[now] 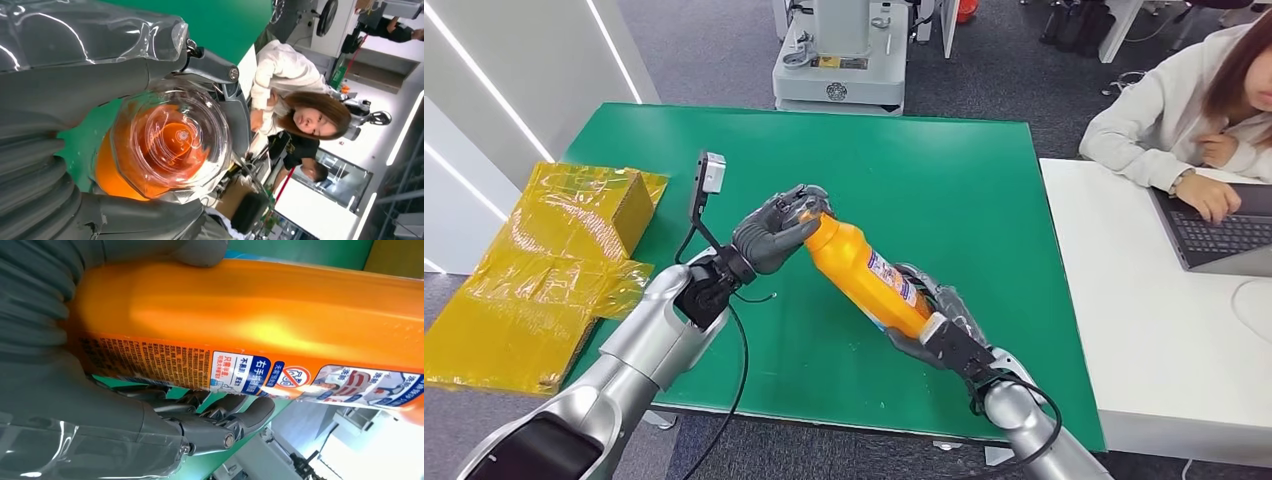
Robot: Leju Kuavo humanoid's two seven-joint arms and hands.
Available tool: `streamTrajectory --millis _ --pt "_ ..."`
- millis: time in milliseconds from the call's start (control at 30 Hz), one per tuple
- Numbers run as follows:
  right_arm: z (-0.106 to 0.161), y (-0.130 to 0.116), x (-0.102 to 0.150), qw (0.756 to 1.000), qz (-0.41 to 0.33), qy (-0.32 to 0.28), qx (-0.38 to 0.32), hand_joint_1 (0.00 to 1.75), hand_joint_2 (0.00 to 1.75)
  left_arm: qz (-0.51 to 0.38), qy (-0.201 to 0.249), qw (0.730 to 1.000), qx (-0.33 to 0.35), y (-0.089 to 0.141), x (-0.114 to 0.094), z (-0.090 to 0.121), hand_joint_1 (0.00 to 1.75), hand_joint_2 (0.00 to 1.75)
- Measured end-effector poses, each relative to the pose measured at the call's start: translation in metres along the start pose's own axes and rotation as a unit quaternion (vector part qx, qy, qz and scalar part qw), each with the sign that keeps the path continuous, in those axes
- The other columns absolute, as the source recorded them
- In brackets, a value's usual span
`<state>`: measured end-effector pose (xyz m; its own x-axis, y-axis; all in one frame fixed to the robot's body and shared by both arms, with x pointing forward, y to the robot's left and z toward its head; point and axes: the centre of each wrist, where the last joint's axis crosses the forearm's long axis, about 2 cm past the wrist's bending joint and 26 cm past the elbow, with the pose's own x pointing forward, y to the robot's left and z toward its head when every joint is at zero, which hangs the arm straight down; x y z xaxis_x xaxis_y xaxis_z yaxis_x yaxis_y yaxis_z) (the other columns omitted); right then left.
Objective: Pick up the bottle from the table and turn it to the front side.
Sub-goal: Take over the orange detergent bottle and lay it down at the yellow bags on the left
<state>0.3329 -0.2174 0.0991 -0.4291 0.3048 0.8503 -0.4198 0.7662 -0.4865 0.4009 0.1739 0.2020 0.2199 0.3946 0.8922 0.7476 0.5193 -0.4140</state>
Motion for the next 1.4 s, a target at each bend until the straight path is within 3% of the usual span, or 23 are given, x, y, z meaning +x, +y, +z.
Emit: streamTrajectory --millis 433,467,500,567,600,633,900,1400 --pt "0.021 -0.002 0.001 0.999 -0.001 0.007 -0.043 1.73 1.75 -0.003 -0.019 1.0 0.008 -0.022 -0.01 -0.02 1.75 1.75" --pt "0.022 -0.002 0.001 0.999 -0.002 0.008 -0.045 1.64 1.75 -0.004 -0.022 1.0 0.009 -0.024 -0.011 -0.021 1.75 1.75" --pt "0.023 -0.002 0.002 0.999 -0.002 0.009 -0.048 1.42 1.75 -0.006 -0.024 1.0 0.01 -0.026 -0.012 -0.023 1.75 1.75" --pt "0.025 -0.002 0.003 0.998 -0.004 0.01 -0.055 0.57 1.75 -0.009 -0.031 0.999 0.016 -0.029 -0.013 -0.025 1.75 1.75" --pt "0.025 -0.003 0.003 0.998 -0.005 0.011 -0.058 0.23 1.75 -0.012 -0.037 0.999 0.021 -0.03 -0.013 -0.026 1.75 1.75" --pt "0.026 -0.004 0.003 0.998 -0.006 0.012 -0.06 0.01 1.75 -0.016 -0.043 0.999 0.025 -0.031 -0.014 -0.027 1.75 1.75" --pt "0.026 -0.012 0.006 0.997 -0.008 0.012 -0.081 0.0 1.75 -0.105 -0.087 0.988 0.072 -0.026 -0.011 -0.026 1.75 1.75" --pt "0.025 -0.016 0.008 0.996 -0.011 0.009 -0.087 0.0 1.75 -0.138 -0.123 0.976 0.111 -0.011 0.011 -0.02 1.75 1.75"
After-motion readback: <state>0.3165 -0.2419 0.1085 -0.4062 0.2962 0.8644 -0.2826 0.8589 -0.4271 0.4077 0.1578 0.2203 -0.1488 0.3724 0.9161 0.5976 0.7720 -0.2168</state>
